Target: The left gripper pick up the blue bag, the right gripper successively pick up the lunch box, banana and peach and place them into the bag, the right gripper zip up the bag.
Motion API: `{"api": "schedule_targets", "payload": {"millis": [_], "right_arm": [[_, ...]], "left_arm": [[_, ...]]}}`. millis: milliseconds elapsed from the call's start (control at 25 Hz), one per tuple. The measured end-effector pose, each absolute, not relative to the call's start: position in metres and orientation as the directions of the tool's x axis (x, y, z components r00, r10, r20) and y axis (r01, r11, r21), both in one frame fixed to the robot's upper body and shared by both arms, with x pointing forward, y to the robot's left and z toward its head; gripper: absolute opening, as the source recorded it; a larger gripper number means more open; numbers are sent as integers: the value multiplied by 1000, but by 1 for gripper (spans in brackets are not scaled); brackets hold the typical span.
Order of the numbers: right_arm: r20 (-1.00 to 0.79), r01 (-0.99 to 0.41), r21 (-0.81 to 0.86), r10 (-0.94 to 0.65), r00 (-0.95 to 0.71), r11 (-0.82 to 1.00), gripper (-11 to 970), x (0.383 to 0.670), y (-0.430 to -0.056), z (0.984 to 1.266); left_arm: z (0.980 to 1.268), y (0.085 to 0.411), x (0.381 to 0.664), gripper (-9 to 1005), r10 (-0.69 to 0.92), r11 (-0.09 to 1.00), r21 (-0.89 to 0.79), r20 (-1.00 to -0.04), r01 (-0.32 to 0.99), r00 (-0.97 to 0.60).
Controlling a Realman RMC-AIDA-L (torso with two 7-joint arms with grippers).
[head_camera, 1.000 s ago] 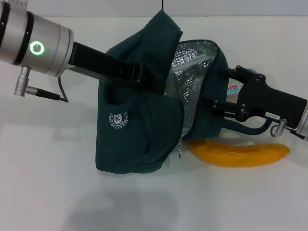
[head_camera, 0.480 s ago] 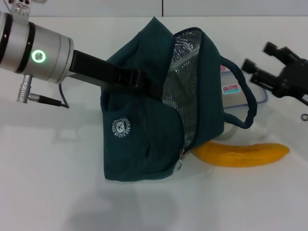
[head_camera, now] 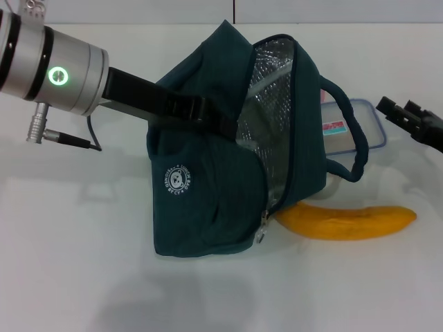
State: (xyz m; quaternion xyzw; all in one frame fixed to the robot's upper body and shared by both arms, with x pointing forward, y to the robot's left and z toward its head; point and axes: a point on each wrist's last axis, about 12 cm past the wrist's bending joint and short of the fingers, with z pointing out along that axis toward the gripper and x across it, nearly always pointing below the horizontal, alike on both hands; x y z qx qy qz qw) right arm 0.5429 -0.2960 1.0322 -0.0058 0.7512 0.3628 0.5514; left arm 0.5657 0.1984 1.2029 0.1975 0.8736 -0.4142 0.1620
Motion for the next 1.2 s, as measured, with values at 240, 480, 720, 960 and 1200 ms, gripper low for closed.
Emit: {"api": "schedule_targets", "payload": {"millis": [240, 480, 720, 960, 1200], "right_arm": [[-780, -358, 606, 442, -444, 711, 792, 546, -293, 1029], [-735, -329, 655, 472, -486, 680, 783, 545, -287, 1025], [-713, -328, 677, 476, -515, 659, 775, 543, -282, 1023], [-695, -337, 701, 495, -522, 629, 766, 543, -279, 1026], [-663, -352, 739, 523, -536, 575, 757, 542, -275, 1031]], "left_arm": [[1203, 198, 566, 41, 211, 579, -658, -449, 481, -868], [1204, 198, 566, 41, 211, 578, -659, -449, 481, -868], [1203, 198, 566, 41, 207, 576, -661, -450, 481, -868], [1203, 198, 566, 41, 205, 577, -662, -449, 478, -870], [1203, 199, 565, 40, 200, 569, -671, -449, 476, -871]]}}
